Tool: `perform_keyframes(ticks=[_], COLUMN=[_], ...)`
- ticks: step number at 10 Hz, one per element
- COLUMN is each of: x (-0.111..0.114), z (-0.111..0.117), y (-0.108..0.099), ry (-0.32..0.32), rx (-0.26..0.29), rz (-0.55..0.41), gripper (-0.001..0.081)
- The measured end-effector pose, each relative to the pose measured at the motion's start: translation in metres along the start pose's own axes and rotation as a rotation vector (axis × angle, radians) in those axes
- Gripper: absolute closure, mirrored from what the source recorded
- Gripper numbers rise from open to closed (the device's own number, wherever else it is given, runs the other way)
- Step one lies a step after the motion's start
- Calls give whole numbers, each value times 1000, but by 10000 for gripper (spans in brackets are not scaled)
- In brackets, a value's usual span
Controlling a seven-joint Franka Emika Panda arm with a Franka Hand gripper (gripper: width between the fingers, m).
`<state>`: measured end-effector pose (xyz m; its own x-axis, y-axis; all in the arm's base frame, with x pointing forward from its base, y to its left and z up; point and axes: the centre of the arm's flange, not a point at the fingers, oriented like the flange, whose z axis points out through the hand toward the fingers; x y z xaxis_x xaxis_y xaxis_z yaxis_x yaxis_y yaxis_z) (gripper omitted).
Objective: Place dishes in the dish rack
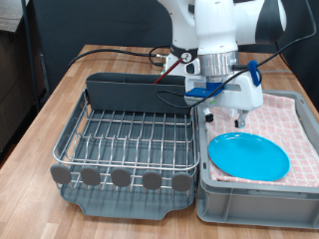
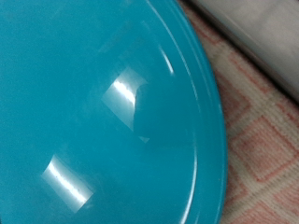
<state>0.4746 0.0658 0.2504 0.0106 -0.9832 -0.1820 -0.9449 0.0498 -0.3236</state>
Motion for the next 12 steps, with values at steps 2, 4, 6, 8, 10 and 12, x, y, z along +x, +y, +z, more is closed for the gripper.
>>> perform_keyframes(ticks=[2,4,6,8,10,12], x=[0,0,0,0,-2,-4], z=[6,13,17,20,23,26], y=[-1,-2,-4,-7,-10,-11], ry=[-5,-9,-14,-18,-26,-37], rx=[5,3,2,4,4,2], rz=[-1,-3,-7,-14,-29,-50], gripper=[4,4,4,4,4,4])
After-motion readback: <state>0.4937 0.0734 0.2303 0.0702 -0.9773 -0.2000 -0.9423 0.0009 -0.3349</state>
